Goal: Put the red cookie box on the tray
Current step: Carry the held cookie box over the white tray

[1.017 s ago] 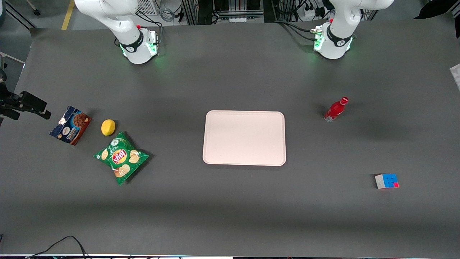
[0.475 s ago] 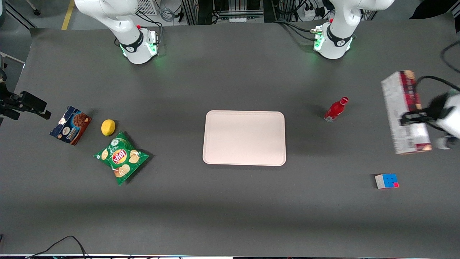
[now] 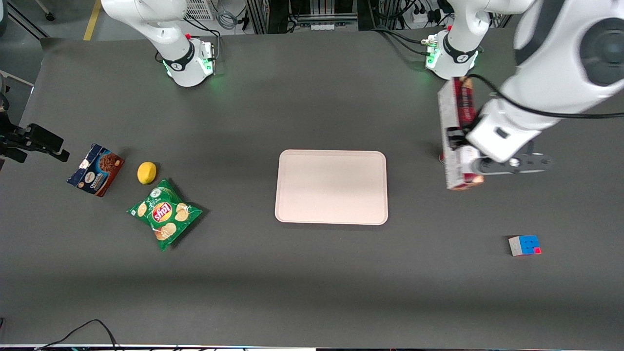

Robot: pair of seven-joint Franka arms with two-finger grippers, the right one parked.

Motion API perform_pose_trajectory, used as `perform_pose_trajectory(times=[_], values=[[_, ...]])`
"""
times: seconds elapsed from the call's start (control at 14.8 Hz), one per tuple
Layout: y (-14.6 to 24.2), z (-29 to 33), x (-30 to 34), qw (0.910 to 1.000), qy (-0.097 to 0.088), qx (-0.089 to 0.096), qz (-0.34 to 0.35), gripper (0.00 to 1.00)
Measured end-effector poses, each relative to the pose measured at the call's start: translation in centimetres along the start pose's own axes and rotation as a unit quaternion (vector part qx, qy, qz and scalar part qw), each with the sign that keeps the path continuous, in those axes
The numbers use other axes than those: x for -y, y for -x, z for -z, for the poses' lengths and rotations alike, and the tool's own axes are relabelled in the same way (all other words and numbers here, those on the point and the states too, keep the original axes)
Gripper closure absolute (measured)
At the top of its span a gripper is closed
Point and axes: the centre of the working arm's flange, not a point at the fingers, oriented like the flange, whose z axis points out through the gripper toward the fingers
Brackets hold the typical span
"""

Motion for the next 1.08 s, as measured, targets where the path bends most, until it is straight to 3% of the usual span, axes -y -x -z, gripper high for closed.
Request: perform_pose_trajectory(times=[0.2, 0.41, 0.54, 0.68, 0.81, 1.08], values=[[1.8, -3.2, -5.6, 0.9999, 0.007, -0.005, 0.014, 0.66], [4.9, -7.2, -12.2, 0.9992, 0.016, -0.023, 0.028, 0.66], [6.9, -9.9, -15.3, 0.9987, 0.014, -0.042, 0.026, 0.66], [8.0, -13.2, -17.0, 0.9973, 0.002, -0.072, 0.014, 0.66], [8.1, -16.5, -17.4, 0.9958, -0.007, -0.092, 0.0, 0.66], [5.6, -21.8, -17.5, 0.9956, 0.002, -0.094, -0.002, 0.66]])
